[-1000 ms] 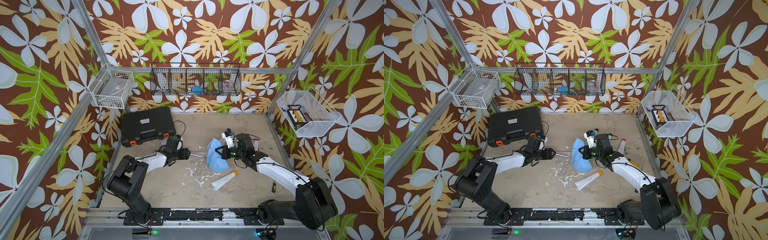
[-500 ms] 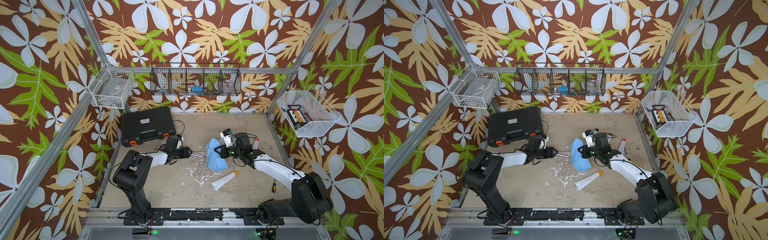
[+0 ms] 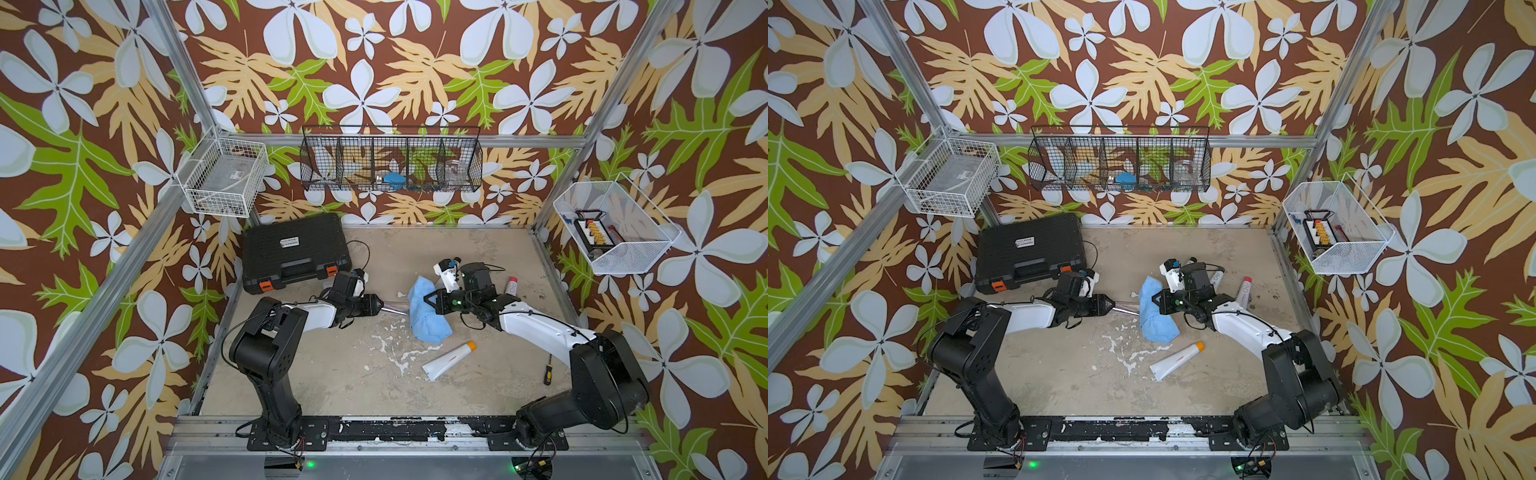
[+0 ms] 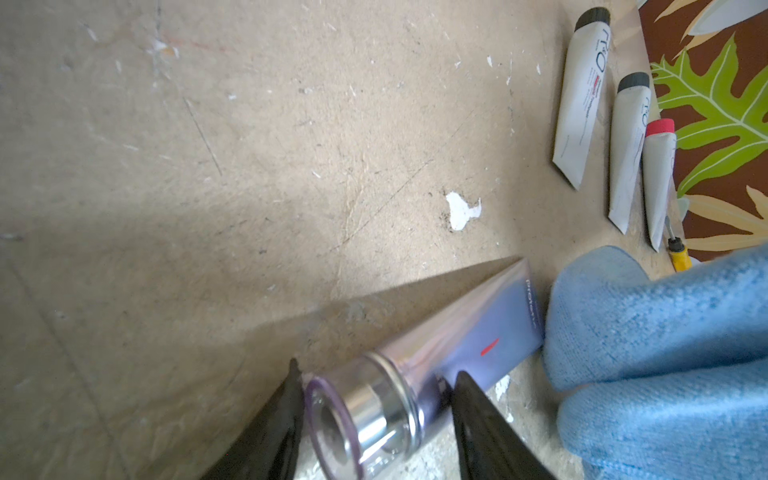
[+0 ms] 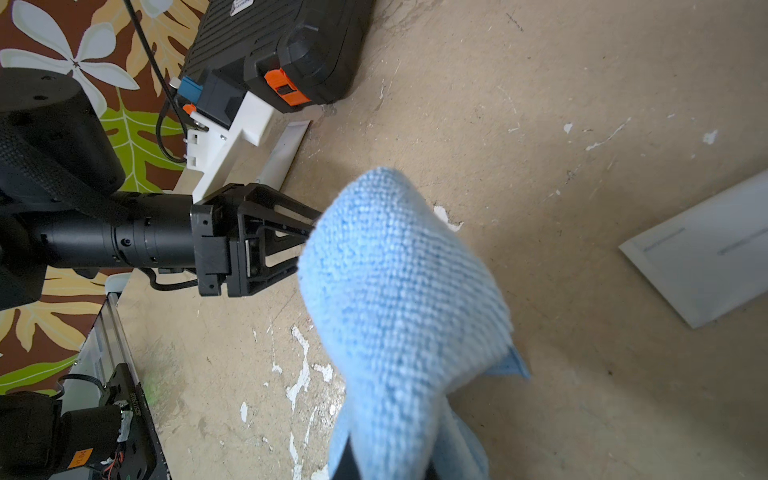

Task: Wipe the surface of the toothpaste tube
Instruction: Wipe the dirt from the toothpaste tube.

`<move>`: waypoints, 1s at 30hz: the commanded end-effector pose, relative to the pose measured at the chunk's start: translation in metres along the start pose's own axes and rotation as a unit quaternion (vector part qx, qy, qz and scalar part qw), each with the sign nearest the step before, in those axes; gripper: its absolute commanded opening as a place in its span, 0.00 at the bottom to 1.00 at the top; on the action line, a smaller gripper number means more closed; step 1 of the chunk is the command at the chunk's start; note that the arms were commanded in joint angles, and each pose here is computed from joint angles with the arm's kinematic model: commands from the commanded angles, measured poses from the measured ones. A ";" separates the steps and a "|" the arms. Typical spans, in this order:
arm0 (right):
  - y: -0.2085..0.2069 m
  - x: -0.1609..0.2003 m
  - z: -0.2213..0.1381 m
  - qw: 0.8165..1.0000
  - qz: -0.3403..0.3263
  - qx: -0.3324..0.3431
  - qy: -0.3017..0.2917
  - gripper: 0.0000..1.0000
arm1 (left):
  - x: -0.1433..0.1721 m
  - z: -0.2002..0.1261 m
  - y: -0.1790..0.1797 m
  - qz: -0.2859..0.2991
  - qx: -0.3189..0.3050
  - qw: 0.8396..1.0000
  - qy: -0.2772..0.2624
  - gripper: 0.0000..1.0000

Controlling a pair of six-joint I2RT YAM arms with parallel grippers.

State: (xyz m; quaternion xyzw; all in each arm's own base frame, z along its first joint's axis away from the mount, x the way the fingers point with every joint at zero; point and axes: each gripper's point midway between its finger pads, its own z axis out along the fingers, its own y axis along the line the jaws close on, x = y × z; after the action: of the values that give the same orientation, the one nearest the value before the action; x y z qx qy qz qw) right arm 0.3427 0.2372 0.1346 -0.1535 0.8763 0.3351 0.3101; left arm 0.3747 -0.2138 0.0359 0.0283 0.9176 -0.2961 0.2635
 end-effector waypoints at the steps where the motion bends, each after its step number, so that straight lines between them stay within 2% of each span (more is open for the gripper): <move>1: 0.012 -0.009 0.002 1.000 -0.006 -0.016 0.001 0.00 | 0.010 0.000 0.004 0.000 -0.006 1.000 0.019 0.55; 11: 0.054 -0.020 0.036 0.996 0.029 -0.085 0.000 0.00 | 0.010 -0.008 0.000 -0.008 0.004 1.000 0.009 0.53; 15: 0.061 -0.013 0.060 0.996 0.027 -0.080 0.019 0.00 | 0.011 -0.008 -0.001 -0.013 0.007 1.000 0.007 0.53; 23: 0.046 0.008 0.101 0.997 0.014 -0.031 0.063 0.00 | 0.012 -0.006 -0.001 -0.016 0.013 1.000 0.007 0.52; 30: 0.026 0.026 0.112 0.997 0.018 0.001 0.081 0.00 | 0.012 -0.008 -0.001 -0.011 0.015 1.000 0.003 0.52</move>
State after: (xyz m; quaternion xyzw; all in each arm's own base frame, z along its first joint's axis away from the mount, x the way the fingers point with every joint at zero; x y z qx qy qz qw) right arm 0.3579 0.3360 0.0721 -0.1628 0.8956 0.3447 0.2292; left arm 0.3610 -0.2117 0.0353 0.0199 0.9157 -0.3092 0.2559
